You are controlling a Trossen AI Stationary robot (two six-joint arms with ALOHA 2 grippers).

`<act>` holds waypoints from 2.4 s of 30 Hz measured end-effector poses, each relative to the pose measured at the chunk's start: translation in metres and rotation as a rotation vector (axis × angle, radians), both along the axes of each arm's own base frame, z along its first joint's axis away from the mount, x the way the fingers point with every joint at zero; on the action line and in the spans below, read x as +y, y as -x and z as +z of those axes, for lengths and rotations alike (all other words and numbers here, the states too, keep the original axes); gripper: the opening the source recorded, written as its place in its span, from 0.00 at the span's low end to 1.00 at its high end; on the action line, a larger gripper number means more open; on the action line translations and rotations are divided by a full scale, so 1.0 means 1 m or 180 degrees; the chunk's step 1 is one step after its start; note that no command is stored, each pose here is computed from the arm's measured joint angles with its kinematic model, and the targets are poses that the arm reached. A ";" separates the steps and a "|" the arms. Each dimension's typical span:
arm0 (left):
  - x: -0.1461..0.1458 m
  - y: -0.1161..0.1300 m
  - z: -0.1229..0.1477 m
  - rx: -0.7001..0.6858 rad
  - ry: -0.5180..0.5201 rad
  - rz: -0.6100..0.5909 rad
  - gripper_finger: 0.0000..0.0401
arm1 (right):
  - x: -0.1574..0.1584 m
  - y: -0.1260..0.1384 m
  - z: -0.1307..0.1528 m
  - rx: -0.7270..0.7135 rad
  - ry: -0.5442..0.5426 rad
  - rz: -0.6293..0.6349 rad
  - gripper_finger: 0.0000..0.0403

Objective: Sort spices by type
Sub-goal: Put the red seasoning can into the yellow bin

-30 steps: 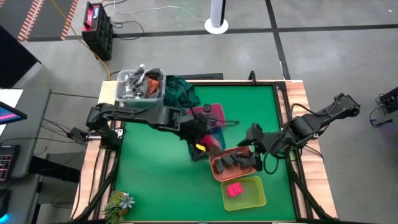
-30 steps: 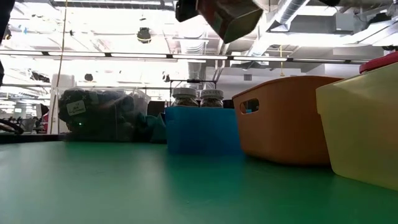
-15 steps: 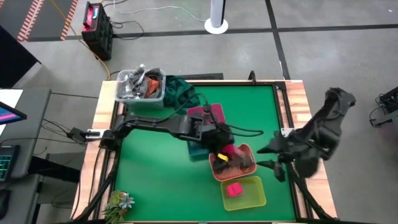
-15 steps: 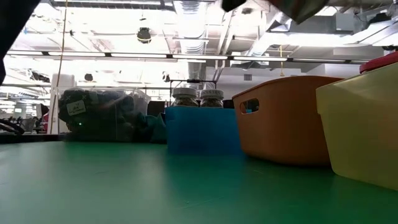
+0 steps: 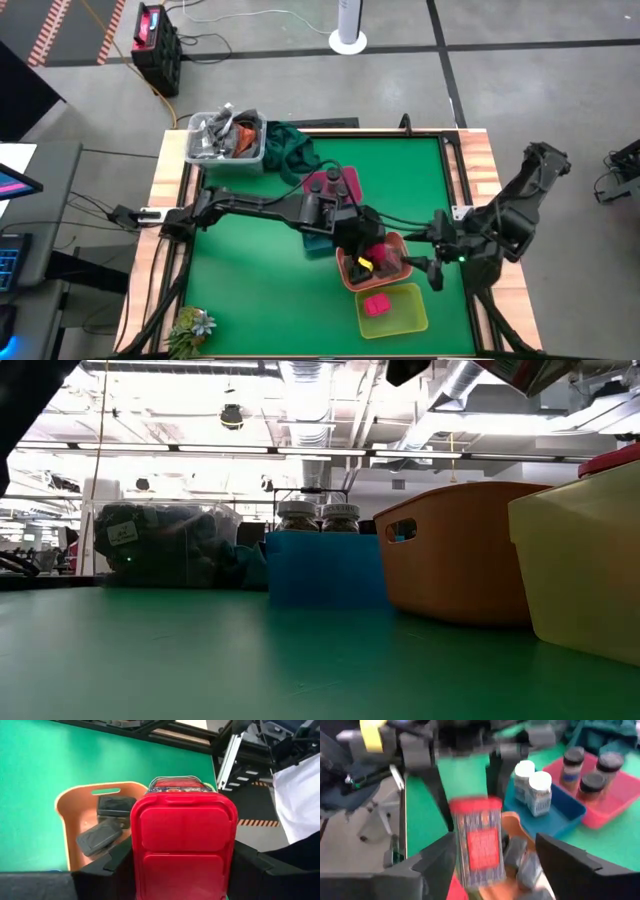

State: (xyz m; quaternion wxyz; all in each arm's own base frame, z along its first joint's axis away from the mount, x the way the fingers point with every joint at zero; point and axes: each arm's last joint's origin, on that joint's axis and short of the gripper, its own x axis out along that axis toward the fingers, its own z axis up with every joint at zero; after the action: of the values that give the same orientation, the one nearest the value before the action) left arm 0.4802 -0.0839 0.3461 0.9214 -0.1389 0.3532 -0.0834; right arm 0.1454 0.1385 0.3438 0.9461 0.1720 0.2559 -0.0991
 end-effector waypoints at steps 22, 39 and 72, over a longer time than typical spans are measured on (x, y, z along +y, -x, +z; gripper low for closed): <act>0.006 0.034 0.009 0.0670 -0.0204 -0.0163 0.54 | 0.001 -0.064 -0.009 -0.0074 0.0446 0.0276 0.86; 0.008 0.051 0.015 0.0898 -0.0393 -0.0290 0.54 | -0.007 -0.096 -0.039 -0.0482 0.0378 0.0238 0.81; 0.010 0.051 0.014 0.0841 -0.0715 -0.0546 0.54 | -0.022 -0.128 -0.051 -0.0466 0.0443 0.0502 0.58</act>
State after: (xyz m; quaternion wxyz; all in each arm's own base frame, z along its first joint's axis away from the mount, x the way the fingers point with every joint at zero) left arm 0.4288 -0.0744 0.3600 0.8663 -0.0143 0.4887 -0.1026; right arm 0.2730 0.1166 0.2932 0.9768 0.0920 0.1914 -0.0290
